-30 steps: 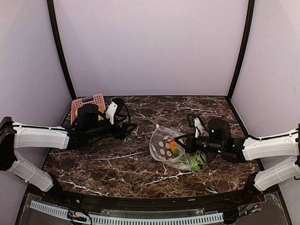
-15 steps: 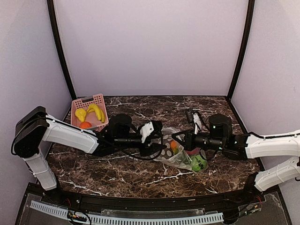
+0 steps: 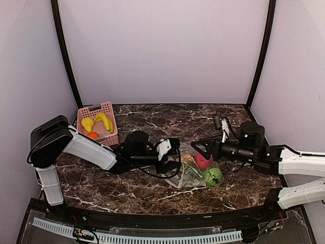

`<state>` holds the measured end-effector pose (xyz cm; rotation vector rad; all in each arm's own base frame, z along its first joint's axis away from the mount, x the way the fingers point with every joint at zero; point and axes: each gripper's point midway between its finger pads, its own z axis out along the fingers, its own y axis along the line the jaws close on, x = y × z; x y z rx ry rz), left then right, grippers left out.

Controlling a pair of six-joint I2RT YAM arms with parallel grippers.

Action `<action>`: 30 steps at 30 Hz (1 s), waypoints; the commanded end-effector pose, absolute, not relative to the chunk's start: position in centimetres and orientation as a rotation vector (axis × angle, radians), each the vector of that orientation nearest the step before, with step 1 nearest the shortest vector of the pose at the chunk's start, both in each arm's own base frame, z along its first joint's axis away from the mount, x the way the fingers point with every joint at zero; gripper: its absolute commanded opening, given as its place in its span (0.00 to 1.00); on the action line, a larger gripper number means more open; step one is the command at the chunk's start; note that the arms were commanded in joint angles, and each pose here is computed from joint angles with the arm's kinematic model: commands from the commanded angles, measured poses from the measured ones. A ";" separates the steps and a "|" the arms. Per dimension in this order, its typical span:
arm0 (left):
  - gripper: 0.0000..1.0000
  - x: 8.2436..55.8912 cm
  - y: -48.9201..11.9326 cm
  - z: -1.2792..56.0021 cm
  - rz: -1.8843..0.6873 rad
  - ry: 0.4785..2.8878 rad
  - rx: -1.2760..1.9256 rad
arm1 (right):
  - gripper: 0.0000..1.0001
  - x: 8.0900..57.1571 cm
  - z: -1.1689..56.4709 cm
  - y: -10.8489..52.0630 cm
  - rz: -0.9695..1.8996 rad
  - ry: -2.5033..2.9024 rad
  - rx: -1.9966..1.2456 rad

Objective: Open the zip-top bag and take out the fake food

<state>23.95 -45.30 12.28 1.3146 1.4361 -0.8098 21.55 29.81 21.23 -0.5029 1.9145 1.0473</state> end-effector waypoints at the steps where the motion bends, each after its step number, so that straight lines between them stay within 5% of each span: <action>1: 0.55 24.0 -45.6 13.0 -0.822 1.405 1.284 | 0.64 22.9 19.7 25.7 0.938 1.982 -0.382; 14: 0.77 24.0 -46.2 12.2 -0.833 1.412 1.285 | 0.57 24.8 12.4 20.8 0.856 2.223 -0.247; 24: 0.81 24.1 -46.5 10.8 -0.821 1.435 1.300 | 0.49 24.7 10.3 23.1 1.003 2.269 -0.318; 30: 0.84 24.2 -46.7 10.3 -0.820 1.440 1.308 | 0.36 24.3 9.5 24.4 1.111 2.277 -0.337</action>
